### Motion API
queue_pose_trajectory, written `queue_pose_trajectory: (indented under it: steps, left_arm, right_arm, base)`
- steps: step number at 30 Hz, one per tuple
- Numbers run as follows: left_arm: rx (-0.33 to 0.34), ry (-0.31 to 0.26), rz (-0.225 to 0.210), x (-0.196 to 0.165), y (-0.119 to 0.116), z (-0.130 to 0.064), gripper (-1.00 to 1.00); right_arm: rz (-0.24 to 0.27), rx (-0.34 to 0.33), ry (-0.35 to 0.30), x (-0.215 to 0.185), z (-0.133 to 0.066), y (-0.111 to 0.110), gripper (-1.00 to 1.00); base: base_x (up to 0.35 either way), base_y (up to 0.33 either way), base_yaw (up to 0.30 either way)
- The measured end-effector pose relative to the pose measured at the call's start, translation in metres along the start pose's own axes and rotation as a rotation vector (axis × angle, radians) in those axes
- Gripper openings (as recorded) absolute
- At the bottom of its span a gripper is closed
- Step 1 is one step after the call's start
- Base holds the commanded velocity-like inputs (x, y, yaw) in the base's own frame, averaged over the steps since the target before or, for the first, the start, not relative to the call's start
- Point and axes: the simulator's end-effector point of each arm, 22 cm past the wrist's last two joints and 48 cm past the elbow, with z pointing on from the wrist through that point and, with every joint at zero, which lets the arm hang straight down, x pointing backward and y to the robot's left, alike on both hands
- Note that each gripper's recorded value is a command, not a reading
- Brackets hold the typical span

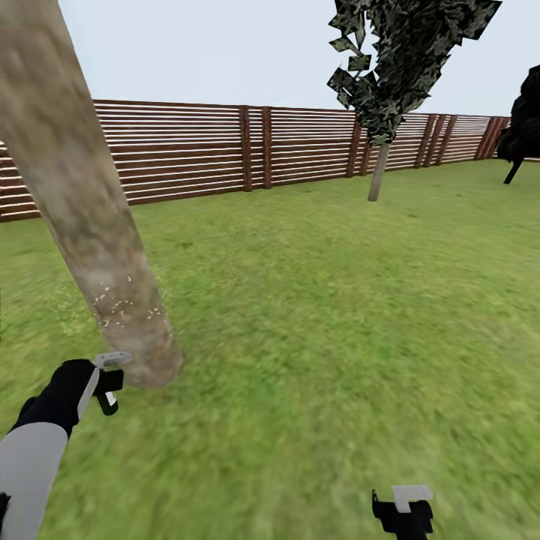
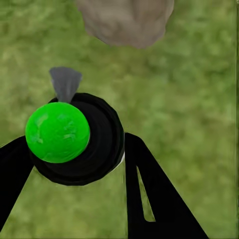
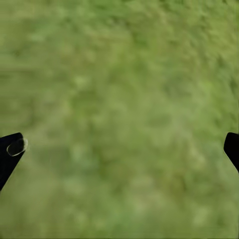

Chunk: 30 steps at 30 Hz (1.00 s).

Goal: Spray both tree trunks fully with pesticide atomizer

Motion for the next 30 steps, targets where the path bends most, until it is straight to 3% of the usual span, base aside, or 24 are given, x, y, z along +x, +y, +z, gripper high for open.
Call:
queue_pose_trajectory:
  steps: [8,11,15,22,30]
  left_arm:
    - [0.0,0.007,0.004,0.005,-0.003,0.003,-1.0]
    - [-0.051,0.018,0.006,0.013,0.008,0.005,-1.0]
    - [-0.063,0.02,0.006,0.014,0.011,0.005,-1.0]
    - [-0.056,0.023,0.003,0.016,0.007,0.005,-1.0]
    - [-0.053,0.027,0.007,0.018,0.004,0.006,-1.0]
  right_arm:
    - [0.001,0.0,0.0,0.0,0.0,0.0,1.0]
    - [0.001,-0.001,0.0,0.0,0.0,0.001,1.0]
    - [0.001,-0.002,0.0,0.0,0.0,0.001,1.0]
    - [0.001,-0.002,0.0,0.0,0.0,0.002,1.0]
    - [0.001,-0.003,0.0,0.0,0.0,0.002,1.0]
  base:
    - [0.114,-0.238,0.001]
    - [0.069,-0.271,0.002]
    - [0.095,-0.271,0.2]
    - [0.215,-0.212,0.256]
    - [0.235,-0.198,0.017]
